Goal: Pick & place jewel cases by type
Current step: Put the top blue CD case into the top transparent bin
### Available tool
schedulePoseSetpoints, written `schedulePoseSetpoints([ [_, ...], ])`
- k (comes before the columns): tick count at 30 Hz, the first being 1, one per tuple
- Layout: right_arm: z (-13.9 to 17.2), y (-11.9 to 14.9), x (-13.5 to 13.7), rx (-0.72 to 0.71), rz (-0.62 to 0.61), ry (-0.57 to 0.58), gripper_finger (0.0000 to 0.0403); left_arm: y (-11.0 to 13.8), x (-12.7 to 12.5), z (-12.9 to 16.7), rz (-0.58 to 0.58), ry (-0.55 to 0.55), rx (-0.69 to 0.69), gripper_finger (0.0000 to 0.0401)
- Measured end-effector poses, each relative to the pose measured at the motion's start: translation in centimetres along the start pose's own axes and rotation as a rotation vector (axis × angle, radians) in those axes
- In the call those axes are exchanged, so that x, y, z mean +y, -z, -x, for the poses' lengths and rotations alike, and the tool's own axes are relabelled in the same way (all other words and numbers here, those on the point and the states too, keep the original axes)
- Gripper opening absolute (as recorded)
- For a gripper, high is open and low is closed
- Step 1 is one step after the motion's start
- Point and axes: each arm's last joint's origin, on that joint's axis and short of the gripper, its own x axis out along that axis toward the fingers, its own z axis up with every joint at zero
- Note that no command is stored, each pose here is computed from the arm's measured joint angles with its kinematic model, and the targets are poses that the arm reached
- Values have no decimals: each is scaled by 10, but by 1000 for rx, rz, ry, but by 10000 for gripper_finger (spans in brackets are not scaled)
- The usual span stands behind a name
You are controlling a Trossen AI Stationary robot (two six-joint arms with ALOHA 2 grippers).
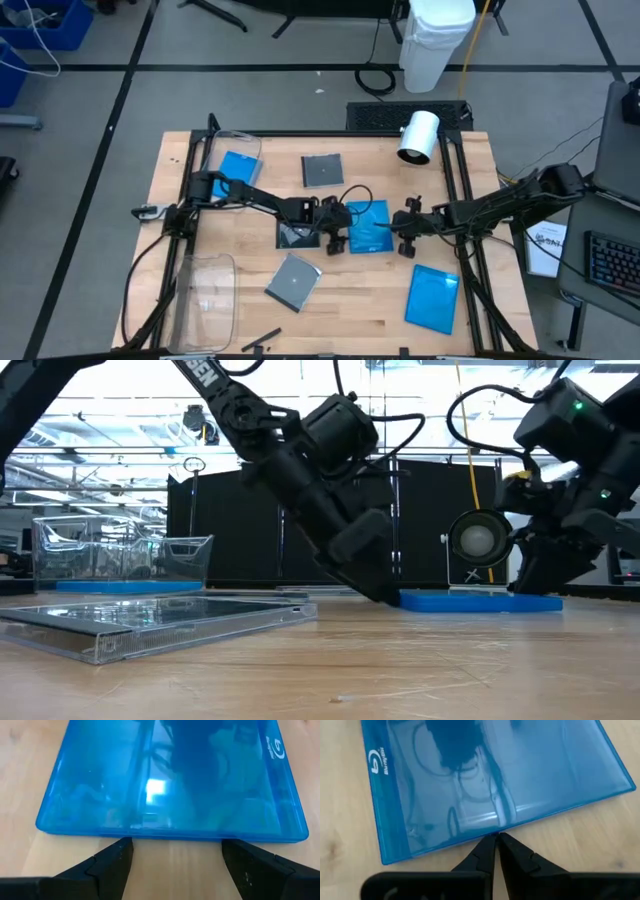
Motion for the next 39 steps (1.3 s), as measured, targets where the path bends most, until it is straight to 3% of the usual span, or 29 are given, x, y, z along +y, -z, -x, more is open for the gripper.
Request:
schedulePoseSetpoints([
  [14, 1, -8, 5, -45, 19, -85, 87, 3, 0, 0, -26, 5, 19, 308],
  [32, 10, -13, 15, -87, 34, -120, 78, 7, -2, 0, -27, 0, 62, 308],
  [36, 17, -15, 17, -126, 40, -146, 78, 7, -3, 0, -32, -2, 65, 308],
  [39, 26, -30, 23, -253, 24, -203, 77, 5, -3, 0, -18, -6, 42, 308],
])
